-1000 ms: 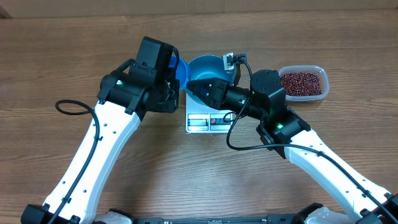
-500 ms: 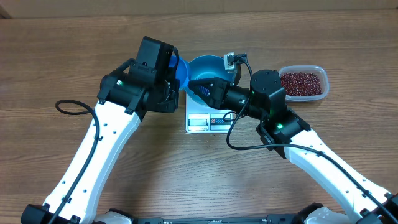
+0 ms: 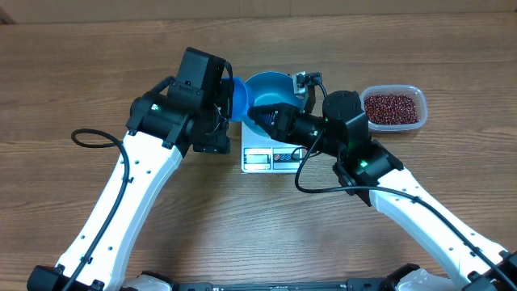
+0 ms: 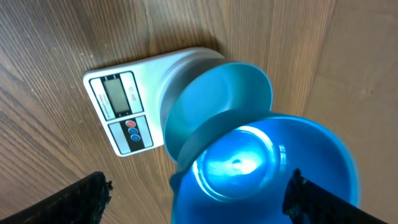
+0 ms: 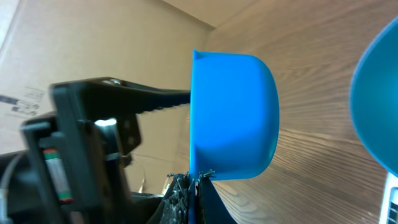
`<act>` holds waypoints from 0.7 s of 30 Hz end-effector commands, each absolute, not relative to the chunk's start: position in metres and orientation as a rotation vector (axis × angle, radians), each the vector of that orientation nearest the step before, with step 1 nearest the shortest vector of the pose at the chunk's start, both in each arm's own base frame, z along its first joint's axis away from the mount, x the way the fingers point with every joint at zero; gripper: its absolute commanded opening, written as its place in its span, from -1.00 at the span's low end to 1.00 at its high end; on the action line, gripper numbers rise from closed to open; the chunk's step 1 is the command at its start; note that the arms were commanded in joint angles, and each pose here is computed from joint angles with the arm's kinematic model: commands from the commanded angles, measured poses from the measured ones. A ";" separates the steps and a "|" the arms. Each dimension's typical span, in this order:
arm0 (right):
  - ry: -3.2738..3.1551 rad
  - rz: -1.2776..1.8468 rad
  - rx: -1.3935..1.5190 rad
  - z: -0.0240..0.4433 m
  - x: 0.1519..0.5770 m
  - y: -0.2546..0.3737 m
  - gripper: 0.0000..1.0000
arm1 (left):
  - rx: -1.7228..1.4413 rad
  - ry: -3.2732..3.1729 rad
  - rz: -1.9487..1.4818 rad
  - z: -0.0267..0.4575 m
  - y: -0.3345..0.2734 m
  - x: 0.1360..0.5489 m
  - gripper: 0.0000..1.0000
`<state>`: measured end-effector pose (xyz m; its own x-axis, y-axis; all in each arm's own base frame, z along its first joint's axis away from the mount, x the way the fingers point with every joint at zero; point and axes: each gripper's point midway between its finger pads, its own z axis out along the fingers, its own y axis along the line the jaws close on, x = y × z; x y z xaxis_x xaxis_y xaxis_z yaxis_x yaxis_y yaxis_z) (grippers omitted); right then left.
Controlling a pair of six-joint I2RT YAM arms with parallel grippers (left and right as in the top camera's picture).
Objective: Scoop item into bowl and weigh 150g on scale
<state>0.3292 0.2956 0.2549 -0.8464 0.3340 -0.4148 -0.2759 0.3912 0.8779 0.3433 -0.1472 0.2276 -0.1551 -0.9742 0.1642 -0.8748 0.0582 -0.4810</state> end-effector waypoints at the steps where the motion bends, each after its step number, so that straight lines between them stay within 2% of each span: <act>1: 2.085 1.402 0.057 0.260 0.342 0.280 -0.93 | -1.821 2.129 -0.654 0.226 -0.140 0.347 0.88; 11: 2.143 1.280 0.122 0.243 0.364 0.213 -0.93 | -1.393 2.347 -0.561 0.227 -0.135 0.351 1.00; 21: 2.097 1.063 0.247 0.272 0.353 0.133 -0.92 | -0.883 2.519 -0.451 0.229 -0.136 0.353 0.99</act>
